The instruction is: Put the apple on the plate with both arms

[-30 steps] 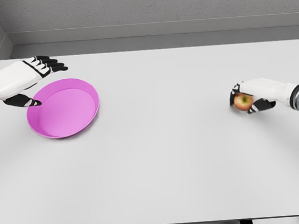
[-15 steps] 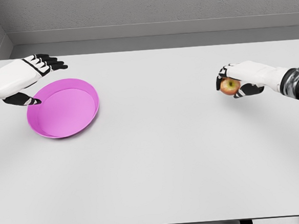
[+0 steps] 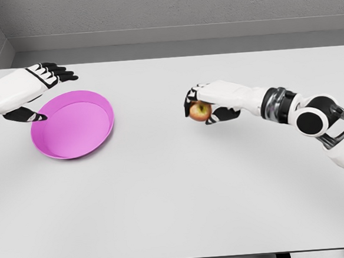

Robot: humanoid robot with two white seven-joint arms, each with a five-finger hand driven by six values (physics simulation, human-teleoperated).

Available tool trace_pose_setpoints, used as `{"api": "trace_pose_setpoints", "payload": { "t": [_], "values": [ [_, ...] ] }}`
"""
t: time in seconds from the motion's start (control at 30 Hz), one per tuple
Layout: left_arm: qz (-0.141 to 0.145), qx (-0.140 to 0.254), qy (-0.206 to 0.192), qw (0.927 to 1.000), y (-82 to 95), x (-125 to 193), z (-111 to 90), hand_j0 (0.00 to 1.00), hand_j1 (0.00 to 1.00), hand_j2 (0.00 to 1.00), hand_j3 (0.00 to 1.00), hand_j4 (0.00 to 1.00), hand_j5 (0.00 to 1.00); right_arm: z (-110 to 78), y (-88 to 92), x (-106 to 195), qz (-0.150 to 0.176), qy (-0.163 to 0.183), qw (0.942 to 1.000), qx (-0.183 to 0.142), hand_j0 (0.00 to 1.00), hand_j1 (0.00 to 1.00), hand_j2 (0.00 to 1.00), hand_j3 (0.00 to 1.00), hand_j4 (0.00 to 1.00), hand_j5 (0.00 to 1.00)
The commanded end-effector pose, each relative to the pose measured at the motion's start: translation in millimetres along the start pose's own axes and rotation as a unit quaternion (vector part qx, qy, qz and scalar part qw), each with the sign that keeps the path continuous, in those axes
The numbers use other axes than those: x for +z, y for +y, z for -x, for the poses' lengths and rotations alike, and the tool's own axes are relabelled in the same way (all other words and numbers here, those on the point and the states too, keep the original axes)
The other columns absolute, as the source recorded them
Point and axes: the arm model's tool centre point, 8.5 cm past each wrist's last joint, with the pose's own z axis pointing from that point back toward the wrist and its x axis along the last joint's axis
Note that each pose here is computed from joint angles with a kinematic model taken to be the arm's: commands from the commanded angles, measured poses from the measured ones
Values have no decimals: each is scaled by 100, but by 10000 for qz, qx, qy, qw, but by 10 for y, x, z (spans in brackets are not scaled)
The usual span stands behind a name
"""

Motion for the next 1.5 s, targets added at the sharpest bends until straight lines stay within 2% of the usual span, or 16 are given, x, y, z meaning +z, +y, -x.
{"api": "trace_pose_setpoints", "payload": {
  "t": [0.0, 0.33, 0.57, 0.6, 0.63, 0.67, 0.9, 0.97, 1.03, 1.07, 1.13, 1.17, 1.23, 1.33, 1.4, 1.47],
  "values": [
    [-11, 26, 4, 10000, 5, 8, 4, 100, 100, 100, 100, 100, 100, -123, 17, -112, 13, -195, 9998, -55, 46, 46, 46, 46, 46, 46],
    [-5, -19, -45, 10000, 18, 1, -29, 100, 100, 100, 100, 100, 100, -441, 130, -409, -97, -631, 9979, -144, 46, 46, 46, 46, 46, 46],
    [30, -11, -84, 10000, -12, 3, -61, 100, 100, 100, 100, 100, 100, -466, 165, -436, -144, -660, 9976, -156, 46, 46, 46, 46, 46, 46],
    [30, -11, -84, 10000, -12, 3, -61, 100, 100, 100, 100, 100, 100, -461, 167, -437, -146, -654, 9976, -159, 49, 49, 49, 49, 49, 49],
    [30, -11, -84, 10000, -12, 3, -61, 100, 100, 100, 100, 100, 100, -442, 162, -433, -143, -583, 9980, -188, 96, 96, 96, 96, 96, 96],
    [30, -11, -84, 10000, -12, 3, -61, 100, 100, 100, 100, 100, 100, -436, 159, -433, -142, -507, 9984, -227, 100, 100, 100, 100, 100, 100],
    [24, -10, -105, 9999, -10, 0, -75, 100, 100, 100, 100, 100, 100, -390, 142, -390, -126, -443, 9987, -202, 100, 100, 100, 100, 100, 100],
    [11, -27, -137, 9999, 3, -8, -95, 100, 100, 100, 100, 100, 100, -110, 26, -161, -46, -36, 9999, -114, 100, 100, 100, 100, 100, 100],
    [24, -16, -135, 9999, -17, -5, -98, 100, 100, 100, 100, 100, 100, 303, -313, 303, 331, 615, 9976, 32, 100, 100, 100, 100, 100, 100],
    [27, -14, -141, 9999, -21, -6, -103, 100, 100, 100, 100, 100, 100, 497, -508, 604, 541, 975, 9937, 139, 100, 100, 100, 100, 100, 100],
    [88, -73, -161, 9998, -9, 13, -109, 100, 100, 100, 100, 100, 100, 729, -821, 1112, 838, 1523, 9841, 372, 100, 100, 100, 100, 100, 100],
    [198, -128, -457, 9987, -54, -92, -280, 100, 100, 100, 100, 100, 100, 803, -956, 1353, 938, 1771, 9784, 512, 100, 100, 100, 100, 100, 100],
    [321, -334, -894, 9949, -54, -246, -537, 100, 100, 100, 100, 100, 100, 849, -1078, 1591, 997, 1913, 9737, 727, 100, 100, 100, 100, 100, 100],
    [346, -787, -1394, 9865, 100, -513, -813, 100, 100, 100, 100, 100, 100, 937, -1008, 1740, 883, 2034, 9721, 760, 100, 100, 100, 100, 100, 100],
    [347, -1116, -1713, 9783, 74, -790, -1048, 100, 100, 100, 100, 100, 100, 1029, -875, 1914, 960, 2145, 9702, 596, 100, 100, 100, 100, 100, 100],
    [434, -1311, -1987, 9703, 43, -928, -1238, 100, 100, 100, 100, 100, 100, 1043, -800, 2059, 1044, 2040, 9715, 613, 100, 100, 100, 100, 100, 100]
  ]
}}
